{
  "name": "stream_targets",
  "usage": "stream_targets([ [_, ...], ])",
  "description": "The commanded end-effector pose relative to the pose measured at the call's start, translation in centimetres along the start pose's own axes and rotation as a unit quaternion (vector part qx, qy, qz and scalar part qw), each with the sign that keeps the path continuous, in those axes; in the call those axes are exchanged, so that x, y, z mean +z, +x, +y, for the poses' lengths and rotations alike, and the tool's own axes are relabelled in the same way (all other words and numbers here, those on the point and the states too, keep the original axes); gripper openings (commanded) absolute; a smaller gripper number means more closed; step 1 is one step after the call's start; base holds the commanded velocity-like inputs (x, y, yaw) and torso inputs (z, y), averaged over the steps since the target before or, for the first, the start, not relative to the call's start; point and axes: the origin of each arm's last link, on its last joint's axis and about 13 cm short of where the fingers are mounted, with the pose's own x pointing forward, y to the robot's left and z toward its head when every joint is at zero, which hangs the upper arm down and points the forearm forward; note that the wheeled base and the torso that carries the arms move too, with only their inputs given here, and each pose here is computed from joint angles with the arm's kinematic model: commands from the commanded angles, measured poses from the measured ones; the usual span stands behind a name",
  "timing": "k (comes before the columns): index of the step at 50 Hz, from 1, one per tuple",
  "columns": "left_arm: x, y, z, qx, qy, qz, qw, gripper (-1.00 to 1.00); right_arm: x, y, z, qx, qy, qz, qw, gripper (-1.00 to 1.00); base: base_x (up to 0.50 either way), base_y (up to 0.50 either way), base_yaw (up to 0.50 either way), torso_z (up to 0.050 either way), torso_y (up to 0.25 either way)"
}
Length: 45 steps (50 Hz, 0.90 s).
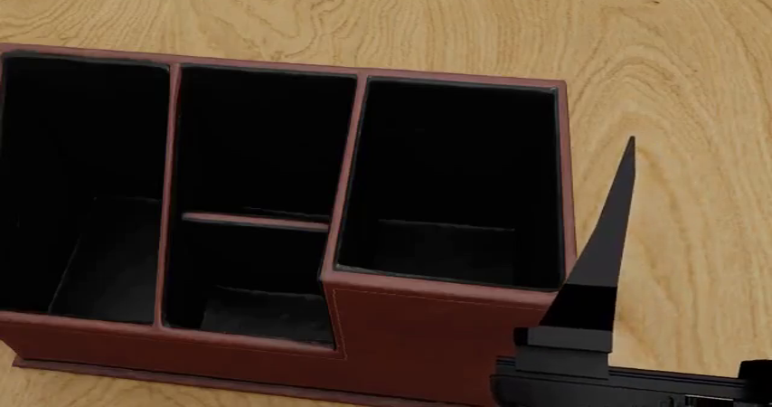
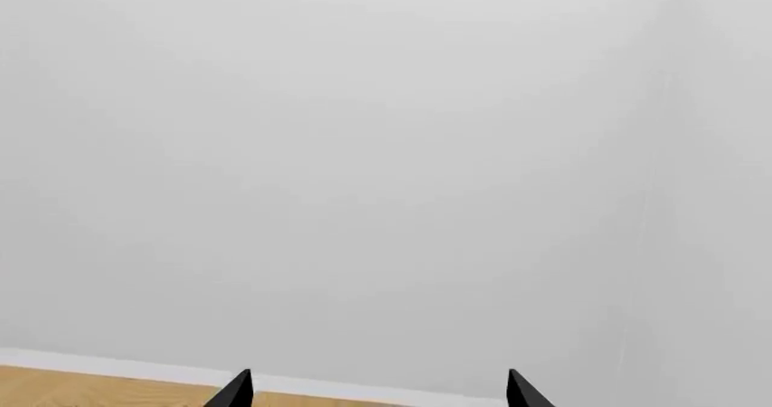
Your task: Pick up the book and place it in the back compartment of the caddy.
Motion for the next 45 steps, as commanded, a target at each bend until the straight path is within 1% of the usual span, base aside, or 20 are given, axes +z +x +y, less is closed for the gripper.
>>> stream_targets([
  [1,-0.6,0.5,0.1,0.006,0.004,0.006,1.0,1.0,-0.1,0.0,0.1,0.001,-0.001,0.001,1.0,1.0,0.0,0.0,0.0,0.0,0.0],
  [17,-1.0,0.7,0.1,0.013,0.001,0.014,1.0,1.0,-0.1,-0.1,0.0,-0.001,-0.001,0.002,1.0,1.0,0.0,0.0,0.0,0.0,-0.003],
  [18,-1.0,0.7,0.1,0.012,0.0,0.013,1.0,-1.0,-0.1,-0.1,0.0,-0.001,-0.001,0.002,1.0,1.0,0.0,0.0,0.0,0.0,-0.01],
  [30,-0.7,0.5,0.3,0.019,-0.005,0.004,1.0,-1.0,-0.2,-0.1,0.0,-0.001,-0.001,0.003,1.0,1.0,0.0,0.0,0.0,0.0,-0.002],
  [45,0.8,-0.3,0.5,0.02,-0.022,-0.03,0.999,-1.0,0.0,-0.2,-0.1,-0.001,0.0,0.0,1.0,1.0,0.0,0.0,0.0,0.0,-0.001],
])
